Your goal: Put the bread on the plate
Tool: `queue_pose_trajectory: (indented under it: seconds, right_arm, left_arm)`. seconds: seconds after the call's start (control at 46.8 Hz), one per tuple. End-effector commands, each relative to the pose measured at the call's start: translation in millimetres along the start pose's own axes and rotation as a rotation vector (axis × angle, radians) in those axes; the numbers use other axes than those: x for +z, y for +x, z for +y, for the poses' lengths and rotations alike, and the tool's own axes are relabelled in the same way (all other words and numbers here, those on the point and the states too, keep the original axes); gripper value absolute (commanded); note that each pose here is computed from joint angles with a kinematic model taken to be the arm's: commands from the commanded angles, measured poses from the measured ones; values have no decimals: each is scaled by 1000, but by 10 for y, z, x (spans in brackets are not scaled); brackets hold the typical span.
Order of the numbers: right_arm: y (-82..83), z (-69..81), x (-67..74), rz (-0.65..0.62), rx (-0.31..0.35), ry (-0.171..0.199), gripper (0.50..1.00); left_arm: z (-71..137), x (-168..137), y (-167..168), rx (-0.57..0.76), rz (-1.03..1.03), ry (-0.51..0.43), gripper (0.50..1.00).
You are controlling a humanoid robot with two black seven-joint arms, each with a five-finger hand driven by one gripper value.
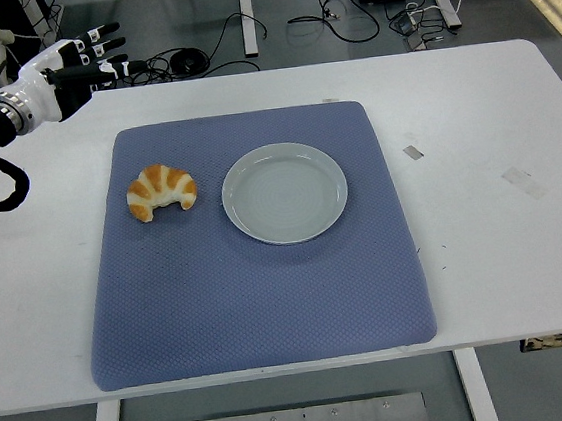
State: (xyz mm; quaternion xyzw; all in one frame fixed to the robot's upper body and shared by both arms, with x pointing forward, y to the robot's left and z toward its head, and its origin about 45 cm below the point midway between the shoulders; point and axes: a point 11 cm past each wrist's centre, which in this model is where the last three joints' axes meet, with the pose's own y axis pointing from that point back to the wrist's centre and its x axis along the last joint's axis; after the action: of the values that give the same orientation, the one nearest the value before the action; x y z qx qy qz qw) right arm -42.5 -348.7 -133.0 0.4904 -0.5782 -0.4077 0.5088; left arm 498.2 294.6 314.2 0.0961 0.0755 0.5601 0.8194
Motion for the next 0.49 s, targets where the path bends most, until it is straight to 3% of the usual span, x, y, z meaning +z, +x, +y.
queue_pose_trajectory:
  seconds: [0.0,0.128,0.47]
  right_arm:
    - [0,0,0,0,0,0,1000]
    - [0,0,0,-2,0,0,1000]
    - [0,0,0,0,0,0,1000]
  left_arm:
    - [121,85,67,-44,-46,9,990]
    - [206,47,71,-118,-61,37,990]
    - [213,-136,45,-126,-154,140,990]
